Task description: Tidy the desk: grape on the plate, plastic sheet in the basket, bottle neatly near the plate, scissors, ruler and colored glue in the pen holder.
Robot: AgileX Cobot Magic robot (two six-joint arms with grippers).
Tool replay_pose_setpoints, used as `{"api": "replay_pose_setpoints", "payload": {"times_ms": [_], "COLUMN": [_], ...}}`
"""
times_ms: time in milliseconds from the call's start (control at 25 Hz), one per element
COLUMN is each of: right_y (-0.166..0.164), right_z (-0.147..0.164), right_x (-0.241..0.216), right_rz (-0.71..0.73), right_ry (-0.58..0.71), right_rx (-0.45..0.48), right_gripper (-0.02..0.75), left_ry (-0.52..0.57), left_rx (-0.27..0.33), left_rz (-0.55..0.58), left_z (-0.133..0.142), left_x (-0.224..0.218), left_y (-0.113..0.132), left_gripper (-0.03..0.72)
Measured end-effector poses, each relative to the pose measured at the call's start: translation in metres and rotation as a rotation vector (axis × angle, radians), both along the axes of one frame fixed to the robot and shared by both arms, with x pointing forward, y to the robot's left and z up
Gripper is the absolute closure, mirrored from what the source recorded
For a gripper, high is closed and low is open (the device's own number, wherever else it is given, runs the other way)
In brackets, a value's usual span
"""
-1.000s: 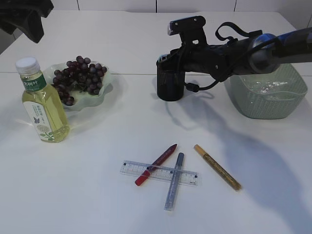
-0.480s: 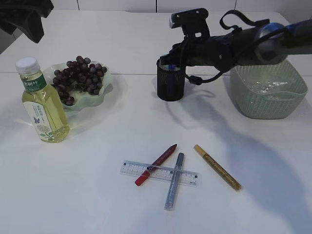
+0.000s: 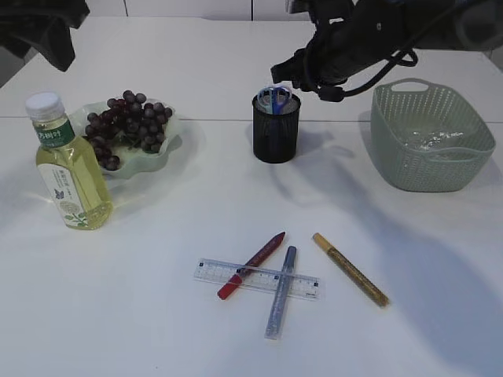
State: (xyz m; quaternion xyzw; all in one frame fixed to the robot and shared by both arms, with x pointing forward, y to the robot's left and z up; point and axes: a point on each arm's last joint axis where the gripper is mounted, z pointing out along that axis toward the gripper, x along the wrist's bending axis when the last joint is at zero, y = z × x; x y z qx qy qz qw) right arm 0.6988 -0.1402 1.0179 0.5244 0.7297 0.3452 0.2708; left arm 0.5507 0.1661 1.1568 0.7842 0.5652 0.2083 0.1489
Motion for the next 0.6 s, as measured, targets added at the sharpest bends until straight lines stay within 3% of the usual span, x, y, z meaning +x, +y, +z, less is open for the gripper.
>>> {"api": "replay_pose_setpoints", "payload": {"times_ms": [280,440,600], "right_y": [-0.009,-0.009,-0.008], "right_z": [0.031,0.043,0.045], "right_x": [-0.027,-0.042,-0.055], "right_rz": [-0.045,-0.011,0.055], "right_ry": [0.257,0.424,0.569], "right_rx": [-0.057,-0.128,-0.143], "right_gripper": [0.529,0.529,0.529], "left_ry": [0.030,0.063,0.085], "left_rx": [-0.060,-0.121,-0.163], "left_rz": [-0.010,-0.027,-0.043], "left_z": [-0.001,-0.002,-0.003], "left_x": [-0.002,-0.005,-0.007], "left_y": [-0.005,-0.011,-0.015], "left_gripper": [0.317,0.317,0.317]}}
